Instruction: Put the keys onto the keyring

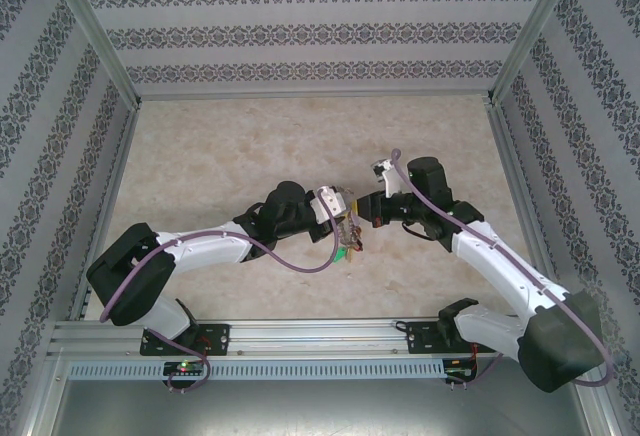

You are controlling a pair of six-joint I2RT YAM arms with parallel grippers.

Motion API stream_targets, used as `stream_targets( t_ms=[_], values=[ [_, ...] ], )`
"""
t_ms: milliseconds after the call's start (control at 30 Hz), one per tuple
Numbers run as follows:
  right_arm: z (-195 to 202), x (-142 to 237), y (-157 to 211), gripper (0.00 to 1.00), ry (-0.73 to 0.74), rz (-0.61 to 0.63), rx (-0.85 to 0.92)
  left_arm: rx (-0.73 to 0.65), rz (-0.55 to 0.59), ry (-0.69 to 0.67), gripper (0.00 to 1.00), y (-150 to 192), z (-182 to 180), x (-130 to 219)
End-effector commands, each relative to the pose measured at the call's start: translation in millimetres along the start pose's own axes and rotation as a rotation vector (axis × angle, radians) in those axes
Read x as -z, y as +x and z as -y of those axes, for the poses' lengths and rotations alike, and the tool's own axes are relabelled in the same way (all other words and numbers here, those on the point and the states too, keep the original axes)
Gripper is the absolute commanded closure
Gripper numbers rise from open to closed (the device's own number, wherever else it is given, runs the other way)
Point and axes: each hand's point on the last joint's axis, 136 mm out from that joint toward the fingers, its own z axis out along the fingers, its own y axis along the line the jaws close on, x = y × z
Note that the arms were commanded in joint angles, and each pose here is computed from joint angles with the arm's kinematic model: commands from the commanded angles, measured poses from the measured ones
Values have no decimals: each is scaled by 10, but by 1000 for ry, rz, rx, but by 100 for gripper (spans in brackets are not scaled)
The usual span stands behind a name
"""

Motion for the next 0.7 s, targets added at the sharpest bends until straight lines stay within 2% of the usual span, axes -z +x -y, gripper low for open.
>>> stream_targets(
  t_ms=[0, 500, 667],
  values=[
    [103, 53, -43, 100, 45, 36, -10, 15, 46, -26, 100, -81, -23, 8],
    [-7, 8, -109, 100, -29, 36, -14, 110, 104, -42, 100, -39, -37, -79],
    [-61, 2, -117, 100, -51, 28, -5, 105, 92, -38, 88, -8, -29, -90]
  ],
)
